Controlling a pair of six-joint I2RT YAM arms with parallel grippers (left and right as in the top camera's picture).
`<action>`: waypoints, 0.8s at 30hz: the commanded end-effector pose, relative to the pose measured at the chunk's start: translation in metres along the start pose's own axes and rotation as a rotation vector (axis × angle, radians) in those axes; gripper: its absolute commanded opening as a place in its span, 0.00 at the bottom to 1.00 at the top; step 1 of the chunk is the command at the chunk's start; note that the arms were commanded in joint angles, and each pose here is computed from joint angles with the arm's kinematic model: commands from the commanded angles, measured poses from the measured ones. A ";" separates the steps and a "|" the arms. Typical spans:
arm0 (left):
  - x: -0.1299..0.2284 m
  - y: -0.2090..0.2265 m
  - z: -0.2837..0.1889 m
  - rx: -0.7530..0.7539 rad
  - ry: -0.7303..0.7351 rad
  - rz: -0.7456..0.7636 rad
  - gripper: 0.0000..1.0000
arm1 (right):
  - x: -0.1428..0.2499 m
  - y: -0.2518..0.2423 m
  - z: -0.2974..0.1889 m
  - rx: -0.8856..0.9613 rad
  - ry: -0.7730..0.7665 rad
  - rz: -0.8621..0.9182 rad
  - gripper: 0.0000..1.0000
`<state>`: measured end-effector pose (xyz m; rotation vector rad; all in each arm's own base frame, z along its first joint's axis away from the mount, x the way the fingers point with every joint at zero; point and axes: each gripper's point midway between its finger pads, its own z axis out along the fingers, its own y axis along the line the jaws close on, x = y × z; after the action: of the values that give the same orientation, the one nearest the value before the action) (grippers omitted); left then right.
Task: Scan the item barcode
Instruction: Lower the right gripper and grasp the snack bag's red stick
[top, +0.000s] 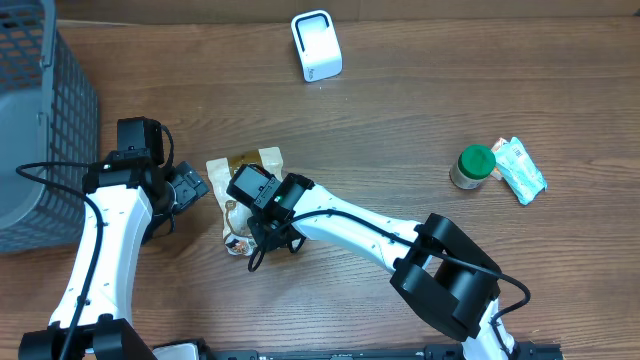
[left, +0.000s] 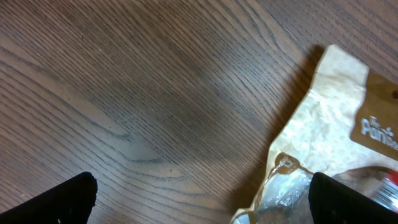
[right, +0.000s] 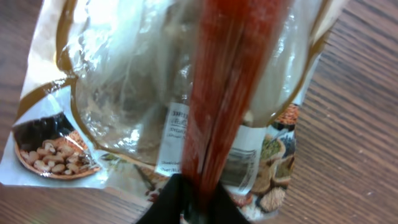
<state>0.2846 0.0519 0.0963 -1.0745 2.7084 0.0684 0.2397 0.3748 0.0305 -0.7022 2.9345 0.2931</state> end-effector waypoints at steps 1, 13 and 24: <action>-0.002 0.002 -0.001 -0.009 -0.009 0.011 1.00 | -0.001 -0.002 0.000 0.002 -0.003 0.008 0.04; -0.002 0.002 -0.001 -0.009 -0.009 0.011 1.00 | -0.041 -0.040 -0.045 0.160 -0.140 -0.090 0.04; -0.002 0.002 -0.001 -0.009 -0.009 0.011 1.00 | -0.090 -0.110 -0.125 0.500 -0.333 -0.202 0.03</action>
<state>0.2846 0.0519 0.0962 -1.0746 2.7087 0.0686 0.3325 0.3026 0.0911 -0.7307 2.6095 -0.2254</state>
